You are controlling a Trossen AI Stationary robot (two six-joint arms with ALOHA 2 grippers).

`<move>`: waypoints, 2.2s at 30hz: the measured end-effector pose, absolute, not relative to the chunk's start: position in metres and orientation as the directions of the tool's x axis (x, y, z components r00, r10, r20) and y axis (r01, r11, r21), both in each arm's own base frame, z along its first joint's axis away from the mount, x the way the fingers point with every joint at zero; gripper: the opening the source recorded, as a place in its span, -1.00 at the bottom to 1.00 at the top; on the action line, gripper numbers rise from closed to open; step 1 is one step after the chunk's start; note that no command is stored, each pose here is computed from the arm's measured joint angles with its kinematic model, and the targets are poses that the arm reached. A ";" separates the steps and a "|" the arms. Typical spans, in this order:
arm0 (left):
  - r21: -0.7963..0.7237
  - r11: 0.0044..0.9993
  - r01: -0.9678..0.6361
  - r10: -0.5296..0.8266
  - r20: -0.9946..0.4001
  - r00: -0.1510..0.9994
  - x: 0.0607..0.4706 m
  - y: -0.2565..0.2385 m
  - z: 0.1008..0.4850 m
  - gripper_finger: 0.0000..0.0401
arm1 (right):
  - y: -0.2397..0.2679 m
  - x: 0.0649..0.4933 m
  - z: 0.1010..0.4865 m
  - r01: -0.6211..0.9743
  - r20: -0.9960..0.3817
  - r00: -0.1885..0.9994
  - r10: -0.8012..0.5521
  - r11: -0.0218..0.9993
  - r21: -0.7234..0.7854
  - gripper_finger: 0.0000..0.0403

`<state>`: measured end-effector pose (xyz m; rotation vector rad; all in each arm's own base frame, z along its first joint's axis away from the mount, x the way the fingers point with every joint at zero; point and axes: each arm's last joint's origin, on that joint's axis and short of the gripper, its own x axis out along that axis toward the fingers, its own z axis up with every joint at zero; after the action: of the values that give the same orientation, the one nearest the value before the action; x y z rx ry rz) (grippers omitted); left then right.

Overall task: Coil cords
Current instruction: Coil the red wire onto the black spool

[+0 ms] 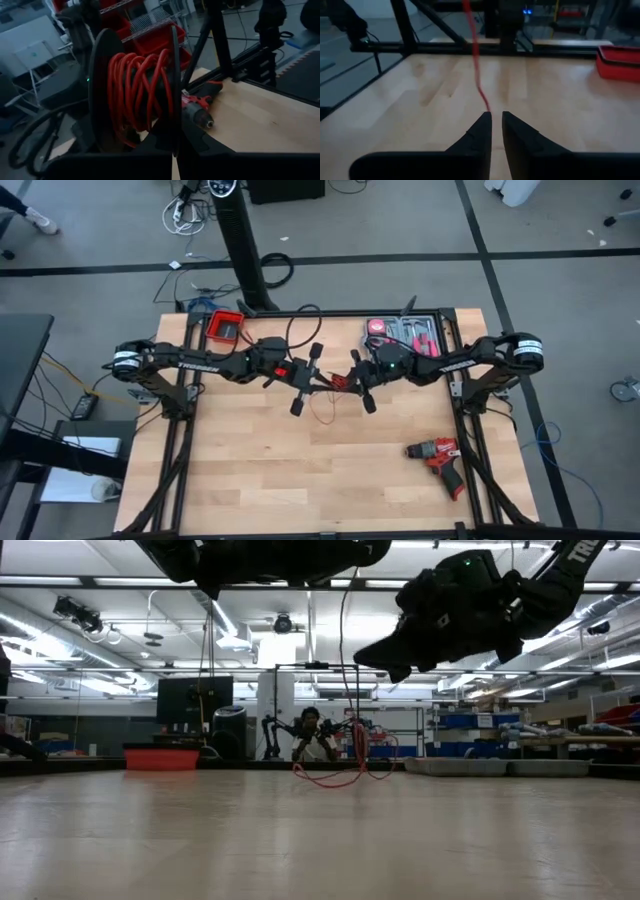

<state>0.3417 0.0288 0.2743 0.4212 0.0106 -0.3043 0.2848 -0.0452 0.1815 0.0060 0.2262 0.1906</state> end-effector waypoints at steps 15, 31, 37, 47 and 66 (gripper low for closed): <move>0.401 0.874 0.274 -0.266 -0.078 0.961 0.342 0.029 0.274 -0.97 | -0.035 0.303 0.157 -0.188 -0.170 0.967 0.188 0.982 0.015 -0.50; 0.399 0.881 0.255 -0.244 -0.078 0.966 0.342 0.030 0.273 -0.97 | -0.035 0.307 0.151 -0.178 -0.158 0.972 0.175 0.984 -0.005 -0.87; 0.402 0.892 0.208 -0.191 -0.082 0.978 0.343 0.032 0.273 -0.97 | -0.035 0.306 0.149 -0.203 -0.172 0.965 0.198 0.979 -0.010 -0.97; 0.358 0.912 0.202 -0.181 -0.092 0.979 0.343 0.032 0.272 -0.97 | -0.047 0.303 0.146 -0.238 -0.199 0.951 0.235 0.971 0.009 -0.99; 0.156 0.980 0.123 -0.069 -0.314 0.947 0.325 0.053 0.263 -0.97 | -0.056 0.284 0.159 -0.323 -0.328 0.897 0.298 0.946 -0.024 -1.00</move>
<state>0.3248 0.0532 0.2634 0.1752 0.3127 -0.0981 0.2836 -0.0561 0.1590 -0.0781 0.3268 0.3220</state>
